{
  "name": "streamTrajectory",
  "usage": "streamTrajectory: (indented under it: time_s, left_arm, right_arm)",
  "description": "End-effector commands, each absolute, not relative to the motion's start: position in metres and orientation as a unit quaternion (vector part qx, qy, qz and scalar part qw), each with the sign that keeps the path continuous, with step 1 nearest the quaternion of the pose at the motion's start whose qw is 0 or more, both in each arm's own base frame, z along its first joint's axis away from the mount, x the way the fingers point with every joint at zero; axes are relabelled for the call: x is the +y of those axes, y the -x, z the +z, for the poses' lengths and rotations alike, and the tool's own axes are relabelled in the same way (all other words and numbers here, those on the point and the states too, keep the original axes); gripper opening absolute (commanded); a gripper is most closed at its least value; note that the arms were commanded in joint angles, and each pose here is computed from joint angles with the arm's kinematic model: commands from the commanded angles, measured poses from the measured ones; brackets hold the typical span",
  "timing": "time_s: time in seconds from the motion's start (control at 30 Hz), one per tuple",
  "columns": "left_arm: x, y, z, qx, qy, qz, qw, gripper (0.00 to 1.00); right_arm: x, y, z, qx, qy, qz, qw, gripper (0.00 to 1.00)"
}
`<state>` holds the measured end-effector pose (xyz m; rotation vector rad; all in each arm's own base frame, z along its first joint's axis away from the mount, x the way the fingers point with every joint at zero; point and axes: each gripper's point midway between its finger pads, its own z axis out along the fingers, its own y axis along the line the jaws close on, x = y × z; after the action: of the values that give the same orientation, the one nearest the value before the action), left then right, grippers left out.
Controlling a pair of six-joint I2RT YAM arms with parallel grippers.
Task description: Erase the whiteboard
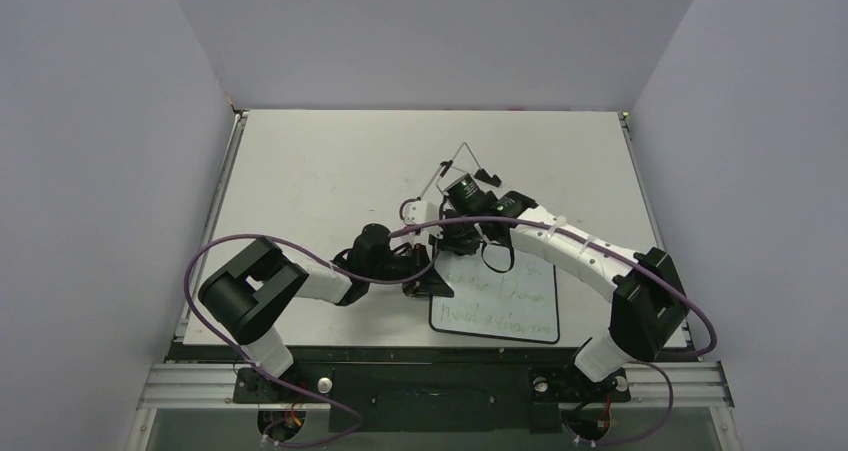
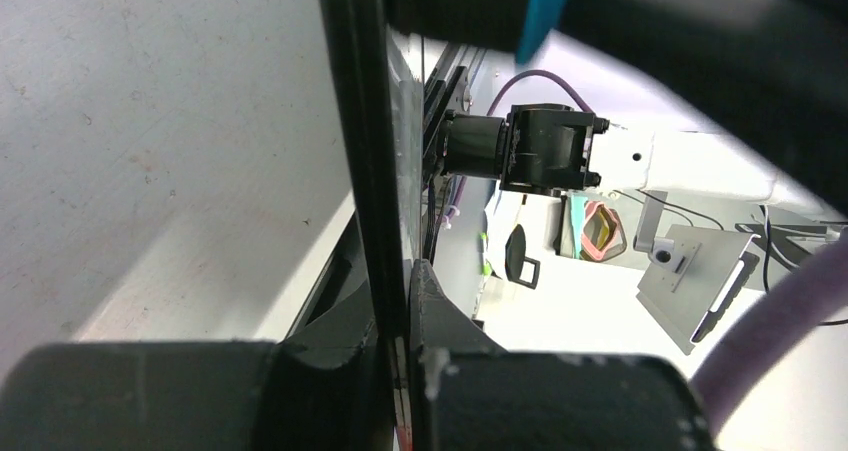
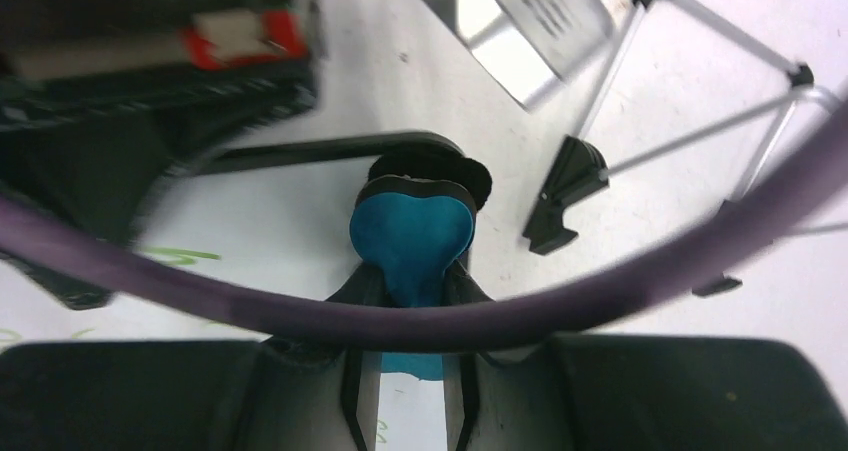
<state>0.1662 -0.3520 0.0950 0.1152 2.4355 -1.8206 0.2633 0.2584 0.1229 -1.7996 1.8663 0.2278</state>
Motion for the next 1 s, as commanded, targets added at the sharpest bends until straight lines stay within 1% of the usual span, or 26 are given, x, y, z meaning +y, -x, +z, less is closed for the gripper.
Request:
streamTrajectory:
  time_s: [0.0, 0.1, 0.27, 0.33, 0.4, 0.5, 0.57, 0.63, 0.77, 0.9, 0.97]
  left_arm:
    - [-0.363, -0.172, 0.123, 0.764, -0.097, -0.629, 0.102, 0.0]
    - [-0.363, -0.17, 0.122, 0.764, -0.1, -0.629, 0.1, 0.0]
    - [-0.361, -0.169, 0.123, 0.764, -0.105, -0.628, 0.103, 0.0]
    - [-0.361, -0.169, 0.122, 0.765, -0.105, -0.628, 0.103, 0.0]
    - [-0.36, -0.169, 0.122, 0.764, -0.105, -0.628, 0.104, 0.0]
    - [-0.36, -0.168, 0.124, 0.763, -0.106, -0.629, 0.106, 0.0]
    - [-0.359, -0.168, 0.124, 0.763, -0.106, -0.628, 0.106, 0.0]
    - [-0.359, -0.168, 0.123, 0.764, -0.106, -0.628, 0.106, 0.0]
    - [-0.36, -0.167, 0.122, 0.764, -0.107, -0.628, 0.103, 0.0]
    - [-0.361, -0.167, 0.123, 0.763, -0.108, -0.629, 0.104, 0.0]
    - [-0.36, -0.168, 0.123, 0.764, -0.106, -0.628, 0.105, 0.0]
  right_arm:
    - [0.237, -0.292, 0.124, 0.72, 0.632, 0.042, 0.285, 0.0]
    - [0.215, -0.279, 0.116, 0.709, 0.659, 0.056, 0.244, 0.0]
    - [0.213, -0.229, 0.103, 0.651, 0.728, 0.129, 0.173, 0.0]
    - [0.219, -0.216, 0.104, 0.63, 0.745, 0.146, 0.164, 0.0]
    - [0.226, -0.211, 0.11, 0.62, 0.749, 0.155, 0.172, 0.0]
    - [0.23, -0.228, 0.118, 0.647, 0.723, 0.143, 0.198, 0.0]
    - [0.216, -0.253, 0.121, 0.686, 0.683, 0.133, 0.214, 0.0]
    - [0.202, -0.264, 0.12, 0.705, 0.666, 0.116, 0.216, 0.0]
    - [0.19, -0.26, 0.113, 0.708, 0.664, 0.103, 0.216, 0.0]
    - [0.182, -0.276, 0.116, 0.736, 0.634, 0.066, 0.228, 0.0]
    - [0.184, -0.269, 0.113, 0.727, 0.648, 0.075, 0.215, 0.0]
